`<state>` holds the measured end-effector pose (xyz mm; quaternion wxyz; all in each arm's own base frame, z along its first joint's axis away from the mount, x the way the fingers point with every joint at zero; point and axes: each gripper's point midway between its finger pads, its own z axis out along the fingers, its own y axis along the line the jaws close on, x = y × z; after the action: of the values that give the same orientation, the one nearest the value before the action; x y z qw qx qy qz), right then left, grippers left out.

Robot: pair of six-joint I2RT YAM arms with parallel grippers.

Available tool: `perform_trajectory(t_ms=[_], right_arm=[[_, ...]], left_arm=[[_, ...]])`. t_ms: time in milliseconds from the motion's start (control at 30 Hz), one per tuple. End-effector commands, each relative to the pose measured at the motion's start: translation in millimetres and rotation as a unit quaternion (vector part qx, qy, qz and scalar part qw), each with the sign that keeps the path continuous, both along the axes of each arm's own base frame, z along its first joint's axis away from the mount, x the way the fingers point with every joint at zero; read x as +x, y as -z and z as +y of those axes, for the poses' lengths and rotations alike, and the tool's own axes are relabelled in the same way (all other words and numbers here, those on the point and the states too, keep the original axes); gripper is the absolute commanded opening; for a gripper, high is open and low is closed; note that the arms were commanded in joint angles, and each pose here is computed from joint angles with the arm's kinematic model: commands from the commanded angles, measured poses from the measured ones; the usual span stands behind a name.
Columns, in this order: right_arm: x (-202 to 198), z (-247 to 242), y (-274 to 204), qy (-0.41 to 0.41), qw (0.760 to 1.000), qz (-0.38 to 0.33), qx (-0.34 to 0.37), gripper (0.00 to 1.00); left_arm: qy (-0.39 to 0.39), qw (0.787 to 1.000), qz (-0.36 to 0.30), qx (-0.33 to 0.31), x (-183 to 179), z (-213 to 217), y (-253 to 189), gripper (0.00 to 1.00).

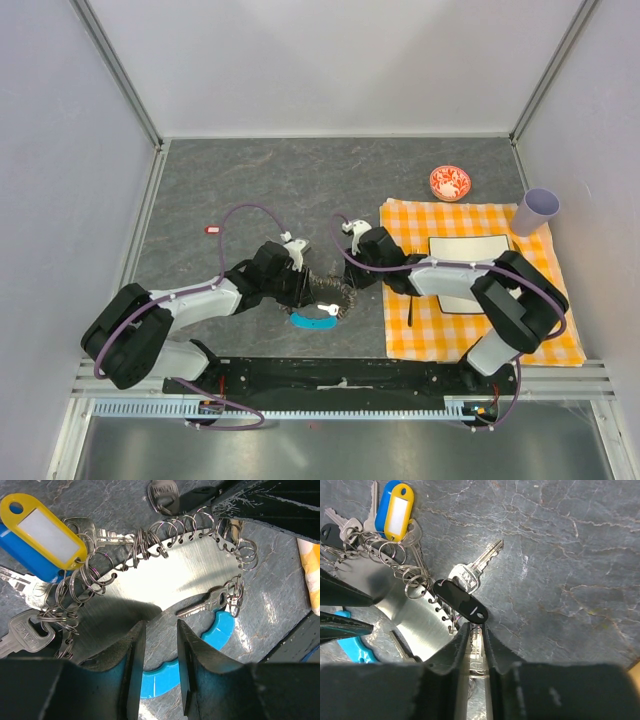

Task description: Put the keys on the keyring

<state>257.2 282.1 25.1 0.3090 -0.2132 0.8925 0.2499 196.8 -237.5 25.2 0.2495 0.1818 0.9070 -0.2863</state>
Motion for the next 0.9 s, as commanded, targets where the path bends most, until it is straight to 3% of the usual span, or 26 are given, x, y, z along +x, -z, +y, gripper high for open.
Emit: perform_trajectory(t_ms=[0, 233, 733, 867], right_arm=[[8, 8, -32, -0.001, 0.999, -0.032, 0.027, 0.16], [11, -12, -79, 0.028, 0.994, -0.096, 0.036, 0.14], [1, -51, -28, 0.098, 0.991, -0.091, 0.029, 0.02], [5, -51, -39, 0.08, 0.991, -0.108, 0.027, 0.02]], left_arm=[[-0.013, 1.0, 0.006, 0.001, 0, 4, 5, 0.39], [-0.028, 0.999, 0.022, 0.005, -1, 12, 12, 0.39], [-0.038, 0.999, 0.035, -0.002, -3, 15, 19, 0.39], [-0.044, 0.998, 0.036, 0.001, -2, 19, 21, 0.39]])
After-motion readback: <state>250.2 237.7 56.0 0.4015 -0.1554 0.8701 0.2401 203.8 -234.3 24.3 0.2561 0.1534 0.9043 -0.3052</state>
